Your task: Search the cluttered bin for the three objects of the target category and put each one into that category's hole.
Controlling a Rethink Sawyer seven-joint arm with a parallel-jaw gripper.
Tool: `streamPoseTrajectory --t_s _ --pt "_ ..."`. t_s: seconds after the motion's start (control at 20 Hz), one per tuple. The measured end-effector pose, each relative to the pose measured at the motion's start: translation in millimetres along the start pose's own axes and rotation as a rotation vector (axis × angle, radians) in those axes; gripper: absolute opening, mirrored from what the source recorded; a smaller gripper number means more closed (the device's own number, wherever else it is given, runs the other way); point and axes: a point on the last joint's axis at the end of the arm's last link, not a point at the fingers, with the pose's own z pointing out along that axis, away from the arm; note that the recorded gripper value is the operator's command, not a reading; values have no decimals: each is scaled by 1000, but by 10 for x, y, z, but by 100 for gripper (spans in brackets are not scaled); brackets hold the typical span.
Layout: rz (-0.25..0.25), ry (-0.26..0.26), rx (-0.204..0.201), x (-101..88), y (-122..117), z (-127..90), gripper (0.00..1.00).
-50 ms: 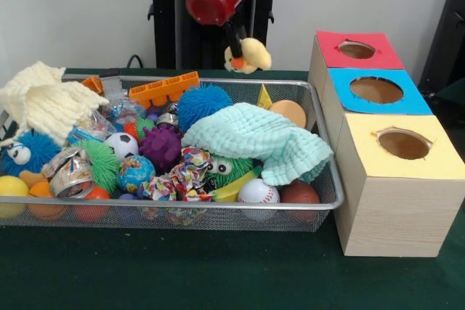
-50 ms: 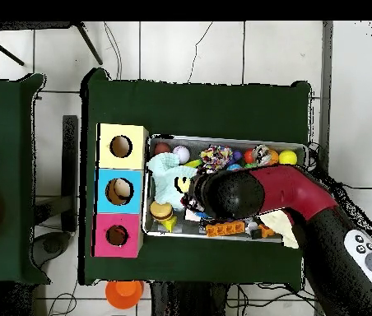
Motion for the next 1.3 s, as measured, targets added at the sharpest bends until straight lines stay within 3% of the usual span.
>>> streamPoseTrajectory --t_s 0.45,0.8,0.95,1.3 --pt "-48 -12 -76 -169 401 160 0" --pt "-56 -45 -209 -388 822 371 0" --pt "-56 -69 -248 -482 938 400 0" --pt "-54 -134 -288 -605 1150 475 0"
